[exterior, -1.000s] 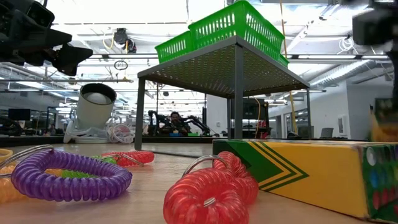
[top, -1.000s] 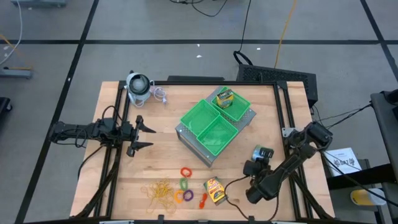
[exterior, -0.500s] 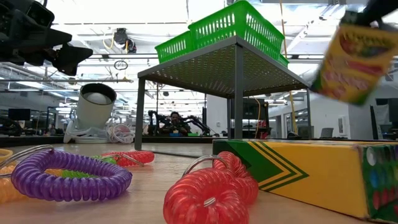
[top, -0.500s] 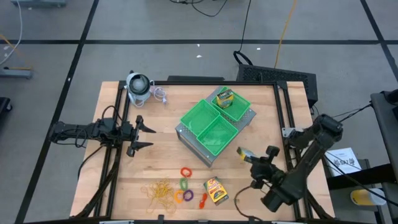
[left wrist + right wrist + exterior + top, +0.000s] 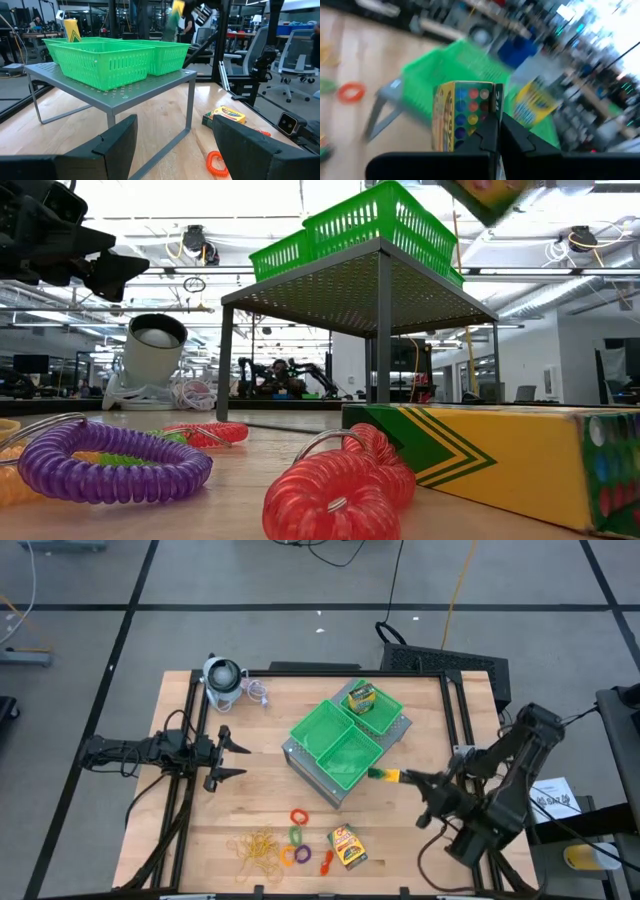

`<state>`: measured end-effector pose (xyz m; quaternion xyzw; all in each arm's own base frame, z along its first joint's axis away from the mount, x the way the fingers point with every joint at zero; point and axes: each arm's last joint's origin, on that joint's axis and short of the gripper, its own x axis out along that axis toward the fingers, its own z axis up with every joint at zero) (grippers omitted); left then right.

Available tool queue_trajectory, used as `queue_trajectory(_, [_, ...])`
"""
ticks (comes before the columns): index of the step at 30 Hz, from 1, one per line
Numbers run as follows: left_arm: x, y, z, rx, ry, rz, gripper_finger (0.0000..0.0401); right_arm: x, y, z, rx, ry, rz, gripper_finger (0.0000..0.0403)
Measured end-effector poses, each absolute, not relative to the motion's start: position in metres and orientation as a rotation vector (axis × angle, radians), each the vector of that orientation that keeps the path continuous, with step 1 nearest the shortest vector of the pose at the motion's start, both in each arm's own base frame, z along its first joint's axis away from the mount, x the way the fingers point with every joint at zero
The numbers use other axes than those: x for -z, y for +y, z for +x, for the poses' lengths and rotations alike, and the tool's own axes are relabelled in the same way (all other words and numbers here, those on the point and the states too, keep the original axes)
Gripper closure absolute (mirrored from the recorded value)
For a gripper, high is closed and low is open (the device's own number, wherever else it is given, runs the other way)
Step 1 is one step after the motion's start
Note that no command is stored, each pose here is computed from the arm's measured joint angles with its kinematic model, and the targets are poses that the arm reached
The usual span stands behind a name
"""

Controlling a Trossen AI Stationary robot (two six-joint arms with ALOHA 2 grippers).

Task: Pick & Place Office Desk Supplies
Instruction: Put the yellow crayon box into the top right green bin on the shelf

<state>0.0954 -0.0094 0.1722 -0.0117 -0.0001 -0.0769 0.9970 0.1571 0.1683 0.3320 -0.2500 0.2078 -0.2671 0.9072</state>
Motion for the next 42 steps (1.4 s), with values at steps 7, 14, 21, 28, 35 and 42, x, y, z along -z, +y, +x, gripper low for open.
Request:
queue_trajectory(7, [-0.172,-0.009,0.095,0.154,0.0,-0.023,0.0137,-0.351,0.14,0.165,0.698,0.275,-0.711,0.0403])
queue_trajectory(14, [-0.172,-0.009,0.095,0.154,0.0,-0.023,0.0137,-0.359,0.101,0.182,0.871,0.372,-0.738,0.0403])
queue_trajectory(21, [-0.172,-0.009,0.095,0.153,0.0,-0.023,0.0137,-0.362,0.084,0.22,0.907,0.5,-0.597,0.0403])
queue_trajectory(28, [-0.172,-0.009,0.095,0.153,0.0,-0.023,0.0137,-0.386,0.081,0.254,0.641,0.479,-0.533,0.0403])
queue_trajectory(35, [-0.172,-0.009,0.095,0.154,-0.001,-0.023,0.0137,-0.414,0.064,0.256,0.337,0.342,-0.599,0.0403])
queue_trajectory(42, [-0.172,-0.009,0.095,0.153,0.0,-0.023,0.0137,-0.417,0.029,0.247,0.241,0.431,-0.791,0.0403])
